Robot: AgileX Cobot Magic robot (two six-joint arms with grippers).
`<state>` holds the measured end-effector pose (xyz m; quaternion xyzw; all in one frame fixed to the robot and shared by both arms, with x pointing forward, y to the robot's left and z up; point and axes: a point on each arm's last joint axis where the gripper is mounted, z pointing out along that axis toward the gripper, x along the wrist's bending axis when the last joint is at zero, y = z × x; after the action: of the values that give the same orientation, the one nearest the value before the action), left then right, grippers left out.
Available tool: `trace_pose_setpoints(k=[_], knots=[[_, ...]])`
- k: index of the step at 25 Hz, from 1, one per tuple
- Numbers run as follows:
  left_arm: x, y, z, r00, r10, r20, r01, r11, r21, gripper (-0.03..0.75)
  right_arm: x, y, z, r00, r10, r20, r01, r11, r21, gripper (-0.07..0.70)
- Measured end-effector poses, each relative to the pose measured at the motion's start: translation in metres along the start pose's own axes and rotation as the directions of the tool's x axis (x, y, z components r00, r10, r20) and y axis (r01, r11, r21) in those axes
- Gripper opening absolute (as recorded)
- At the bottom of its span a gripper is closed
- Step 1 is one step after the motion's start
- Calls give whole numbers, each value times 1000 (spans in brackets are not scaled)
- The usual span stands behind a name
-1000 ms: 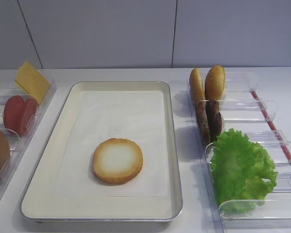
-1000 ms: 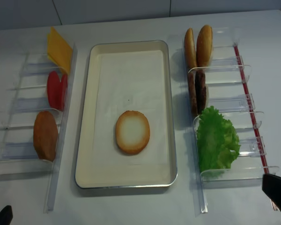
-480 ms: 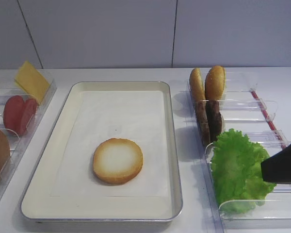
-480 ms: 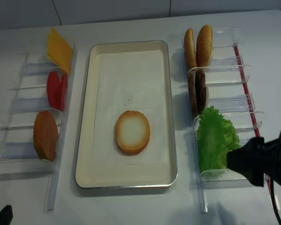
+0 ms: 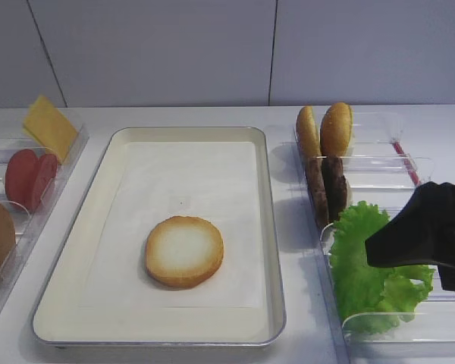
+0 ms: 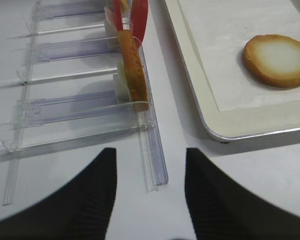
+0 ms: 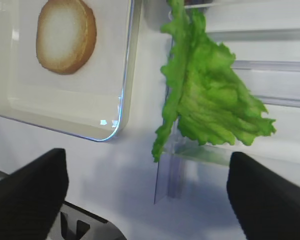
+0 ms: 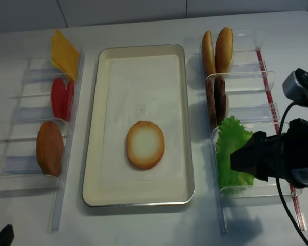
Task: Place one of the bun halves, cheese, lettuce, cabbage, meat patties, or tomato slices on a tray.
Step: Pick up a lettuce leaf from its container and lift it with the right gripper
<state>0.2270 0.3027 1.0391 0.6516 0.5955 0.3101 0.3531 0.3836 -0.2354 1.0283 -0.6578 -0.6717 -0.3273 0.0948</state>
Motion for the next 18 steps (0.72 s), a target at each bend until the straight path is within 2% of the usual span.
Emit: trace_pose_setpoints(k=[3,7,12,18], knots=[[0,0,0,1000,0,0,0,1000,0,328,0,3,4,1000,-1,-3,1,1000,-5,622],[0,0,0,1000,0,0,0,1000,0,328,5,8,17,999,-33,0,33,999,-7,622],[0,0,0,1000,0,0,0,1000,0,328,7,16,36,1000,-29,11,29,999,34,622],[0,0,0,1000,0,0,0,1000,0,328,12,31,43,999,-30,15,29,999,39,622]])
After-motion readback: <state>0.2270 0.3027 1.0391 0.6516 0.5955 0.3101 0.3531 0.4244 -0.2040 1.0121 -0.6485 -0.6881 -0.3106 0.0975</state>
